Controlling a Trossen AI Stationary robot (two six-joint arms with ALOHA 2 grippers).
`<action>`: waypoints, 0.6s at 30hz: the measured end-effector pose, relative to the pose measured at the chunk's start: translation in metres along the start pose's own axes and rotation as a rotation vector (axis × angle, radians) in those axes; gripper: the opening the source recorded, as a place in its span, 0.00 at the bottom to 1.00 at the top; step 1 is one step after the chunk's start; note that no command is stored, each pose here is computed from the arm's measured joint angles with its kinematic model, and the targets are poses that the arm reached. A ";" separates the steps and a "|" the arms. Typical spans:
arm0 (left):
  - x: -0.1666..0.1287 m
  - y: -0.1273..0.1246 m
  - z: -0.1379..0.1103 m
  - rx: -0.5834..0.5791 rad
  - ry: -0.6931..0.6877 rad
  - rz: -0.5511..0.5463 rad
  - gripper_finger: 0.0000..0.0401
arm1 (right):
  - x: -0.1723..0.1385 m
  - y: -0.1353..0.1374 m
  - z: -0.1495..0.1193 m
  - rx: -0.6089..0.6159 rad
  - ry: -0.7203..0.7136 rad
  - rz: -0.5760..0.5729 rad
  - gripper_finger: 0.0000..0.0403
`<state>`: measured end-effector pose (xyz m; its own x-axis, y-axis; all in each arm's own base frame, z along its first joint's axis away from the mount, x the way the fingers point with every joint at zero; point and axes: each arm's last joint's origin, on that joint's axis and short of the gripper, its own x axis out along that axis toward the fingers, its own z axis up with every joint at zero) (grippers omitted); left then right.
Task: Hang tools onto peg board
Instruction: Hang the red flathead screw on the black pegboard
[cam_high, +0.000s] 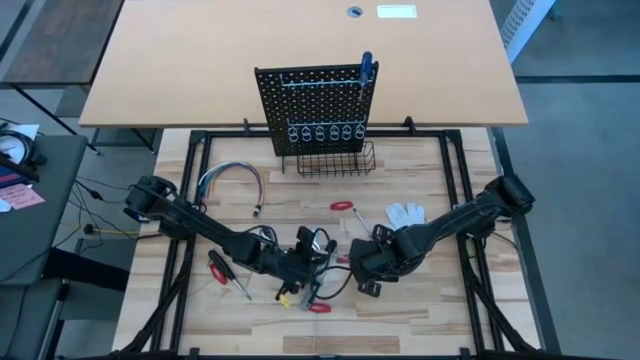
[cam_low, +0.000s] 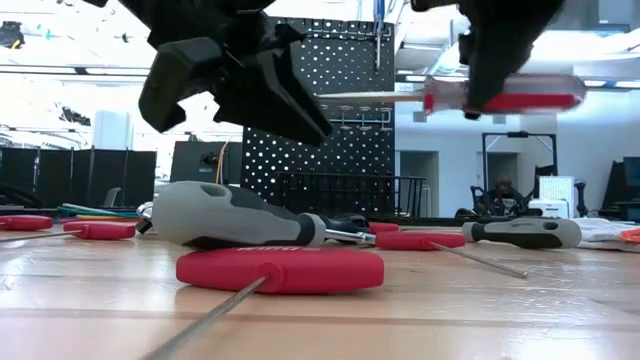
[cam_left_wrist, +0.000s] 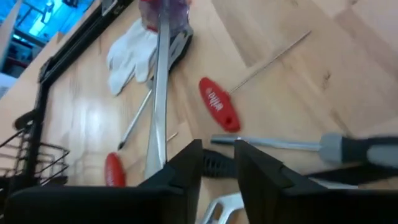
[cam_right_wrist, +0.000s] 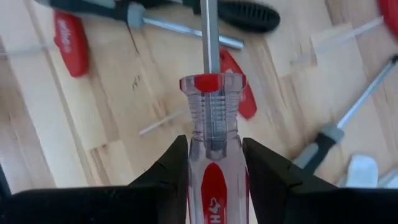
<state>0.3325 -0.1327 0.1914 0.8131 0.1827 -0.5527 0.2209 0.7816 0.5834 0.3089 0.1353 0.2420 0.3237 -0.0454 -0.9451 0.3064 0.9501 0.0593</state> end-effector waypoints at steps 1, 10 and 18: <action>-0.005 0.000 0.000 0.012 0.008 -0.005 0.27 | 0.000 -0.001 -0.001 0.012 0.010 -0.007 0.29; -0.023 0.014 0.005 -0.069 -0.023 -0.033 0.36 | 0.001 -0.001 0.001 0.075 0.001 0.002 0.29; -0.012 0.024 0.006 -0.067 -0.074 -0.002 0.45 | 0.002 -0.006 0.011 0.076 -0.026 0.034 0.29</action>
<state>0.3311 -0.1202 0.2156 0.8508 0.1387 -0.5069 0.1879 0.8205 0.5399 0.3179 0.1256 0.2431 0.3582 -0.0224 -0.9334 0.3614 0.9251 0.1165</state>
